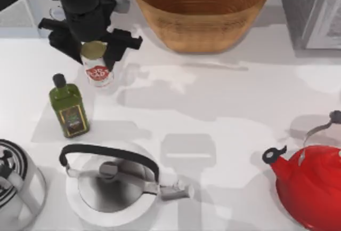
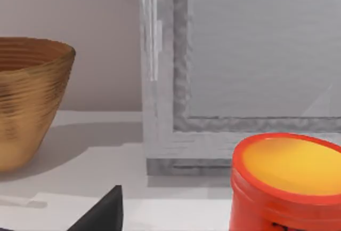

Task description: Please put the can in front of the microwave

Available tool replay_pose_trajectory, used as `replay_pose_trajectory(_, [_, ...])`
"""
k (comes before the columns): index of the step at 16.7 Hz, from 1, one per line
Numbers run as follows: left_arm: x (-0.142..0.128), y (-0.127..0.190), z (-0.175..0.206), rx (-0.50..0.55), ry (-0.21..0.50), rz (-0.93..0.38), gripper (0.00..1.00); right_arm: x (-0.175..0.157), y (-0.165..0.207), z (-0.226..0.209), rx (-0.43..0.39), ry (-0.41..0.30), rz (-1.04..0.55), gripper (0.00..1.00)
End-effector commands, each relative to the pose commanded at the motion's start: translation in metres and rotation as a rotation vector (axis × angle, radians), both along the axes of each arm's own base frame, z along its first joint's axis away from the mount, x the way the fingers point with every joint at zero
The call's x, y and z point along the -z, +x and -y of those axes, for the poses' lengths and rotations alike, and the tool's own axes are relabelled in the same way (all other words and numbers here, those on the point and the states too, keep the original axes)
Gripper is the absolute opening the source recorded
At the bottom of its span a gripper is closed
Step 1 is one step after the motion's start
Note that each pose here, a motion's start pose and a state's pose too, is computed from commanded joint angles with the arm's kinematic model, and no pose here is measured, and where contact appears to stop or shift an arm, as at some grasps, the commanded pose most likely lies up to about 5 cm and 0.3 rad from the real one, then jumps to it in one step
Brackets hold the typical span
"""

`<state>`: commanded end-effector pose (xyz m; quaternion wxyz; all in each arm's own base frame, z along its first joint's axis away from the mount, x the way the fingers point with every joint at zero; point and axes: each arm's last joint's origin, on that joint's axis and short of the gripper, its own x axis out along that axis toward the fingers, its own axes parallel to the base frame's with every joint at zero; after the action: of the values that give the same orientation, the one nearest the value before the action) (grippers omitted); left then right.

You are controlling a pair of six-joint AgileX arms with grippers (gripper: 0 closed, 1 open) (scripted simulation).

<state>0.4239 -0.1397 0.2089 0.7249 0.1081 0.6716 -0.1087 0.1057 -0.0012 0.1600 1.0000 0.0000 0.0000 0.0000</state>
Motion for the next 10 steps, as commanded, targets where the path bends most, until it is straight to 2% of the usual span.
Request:
replay_pose_trajectory(5, [0.001, 0.001, -0.11, -0.229, 0.005, -0.051, 0.0, 0.0, 0.0, 0.0, 0.0, 0.0, 0.0, 1.0])
replay_pose_trajectory(7, [0.002, -0.003, -0.132, -0.277, 0.003, -0.07, 0.0, 0.0, 0.0, 0.0, 0.0, 0.0, 0.0, 1.0])
replay_pose_trajectory(10, [0.002, -0.005, -0.137, -0.288, 0.002, -0.074, 0.0, 0.0, 0.0, 0.0, 0.0, 0.0, 0.0, 1.0])
